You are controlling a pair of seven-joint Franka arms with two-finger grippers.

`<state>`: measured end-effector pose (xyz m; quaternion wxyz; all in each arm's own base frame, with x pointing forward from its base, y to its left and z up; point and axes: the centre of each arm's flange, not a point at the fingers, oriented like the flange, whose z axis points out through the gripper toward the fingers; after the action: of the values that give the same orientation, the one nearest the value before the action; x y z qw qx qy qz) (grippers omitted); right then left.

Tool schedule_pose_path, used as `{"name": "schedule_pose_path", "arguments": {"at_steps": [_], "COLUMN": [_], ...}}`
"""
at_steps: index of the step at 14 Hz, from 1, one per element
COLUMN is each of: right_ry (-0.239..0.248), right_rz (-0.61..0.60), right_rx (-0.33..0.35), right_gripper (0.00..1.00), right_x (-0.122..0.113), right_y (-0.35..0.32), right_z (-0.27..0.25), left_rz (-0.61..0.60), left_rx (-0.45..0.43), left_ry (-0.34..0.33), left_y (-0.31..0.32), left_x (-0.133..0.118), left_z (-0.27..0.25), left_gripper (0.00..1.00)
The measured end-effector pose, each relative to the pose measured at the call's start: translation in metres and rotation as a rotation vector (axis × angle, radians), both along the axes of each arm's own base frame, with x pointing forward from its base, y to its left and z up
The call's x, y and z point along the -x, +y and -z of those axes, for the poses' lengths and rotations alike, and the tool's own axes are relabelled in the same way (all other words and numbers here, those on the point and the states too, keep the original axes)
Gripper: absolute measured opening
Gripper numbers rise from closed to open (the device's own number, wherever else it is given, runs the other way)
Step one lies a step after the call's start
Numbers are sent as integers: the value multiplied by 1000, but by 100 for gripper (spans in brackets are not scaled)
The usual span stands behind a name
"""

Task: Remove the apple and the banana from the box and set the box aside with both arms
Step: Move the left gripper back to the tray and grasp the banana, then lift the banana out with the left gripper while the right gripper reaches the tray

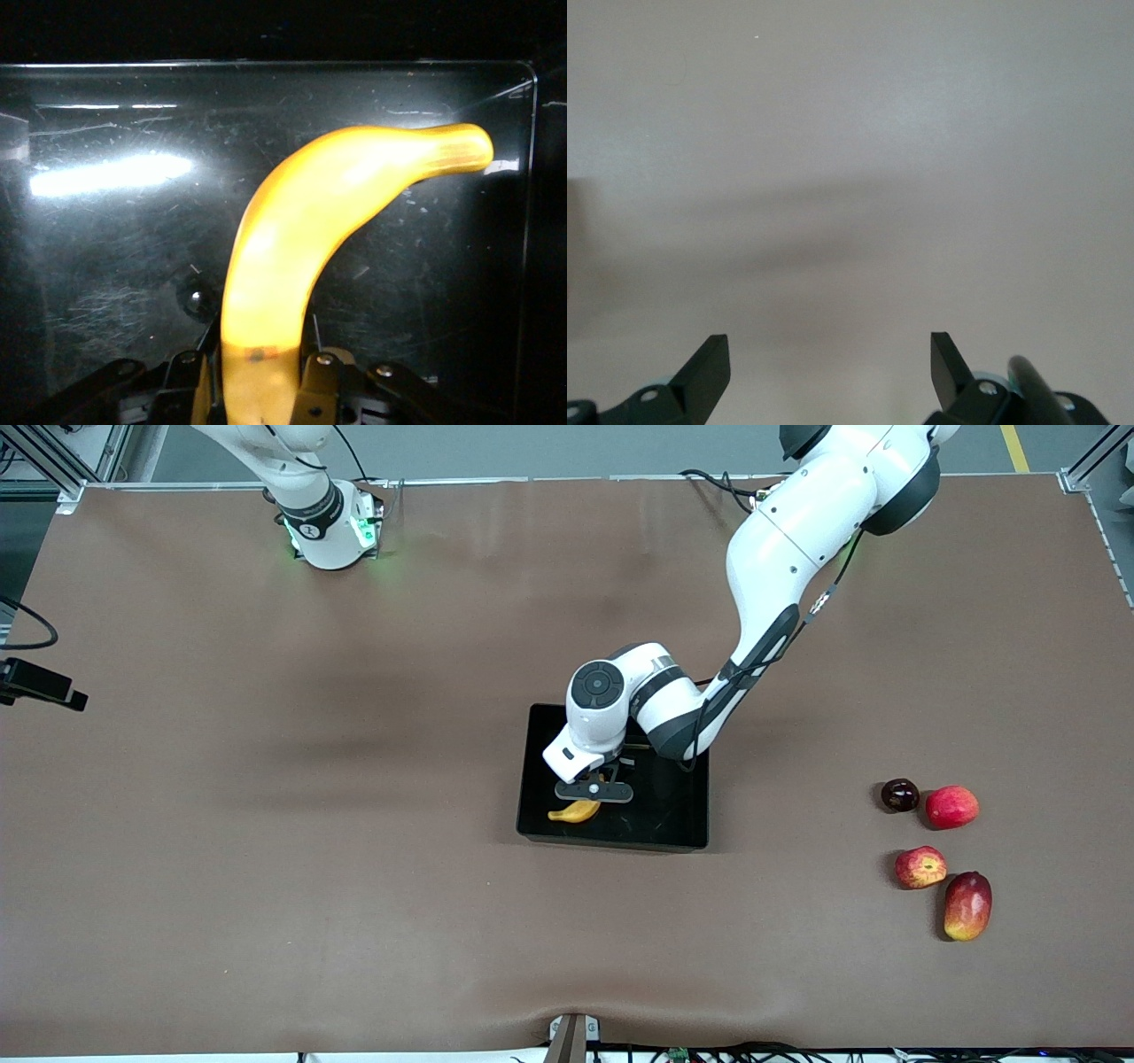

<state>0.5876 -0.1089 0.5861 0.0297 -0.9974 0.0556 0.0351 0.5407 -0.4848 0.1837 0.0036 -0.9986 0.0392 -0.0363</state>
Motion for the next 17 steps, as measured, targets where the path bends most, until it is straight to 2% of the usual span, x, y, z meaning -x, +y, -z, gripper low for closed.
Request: {"name": "schedule_pose_path", "arguments": {"at_steps": [5,7,11,14,17], "right_ry": [7,27,56,34,18], "right_rz": [-89,-102,-169,-206,-282], "right_rx": [-13,-28,-52,-150,-161], "right_gripper": [100,100,100,100,100], "right_x": [-2,-6,-21,-38,-47], "right_y": [-4,0,39,79,133], "right_z": [8,20,43,63,73], "left_rz": [-20,-34,-79,-93,-61], "left_rx": [21,29,-17,-15,-79], "left_ry": [-36,-72,-123,-86,-1], "left_y": [3,7,52,131,231], "left_x": [-16,-28,-61,-103,-136], "left_z": [-22,-52,-128,-168,-166], "left_gripper": [35,35,35,35,35]}}
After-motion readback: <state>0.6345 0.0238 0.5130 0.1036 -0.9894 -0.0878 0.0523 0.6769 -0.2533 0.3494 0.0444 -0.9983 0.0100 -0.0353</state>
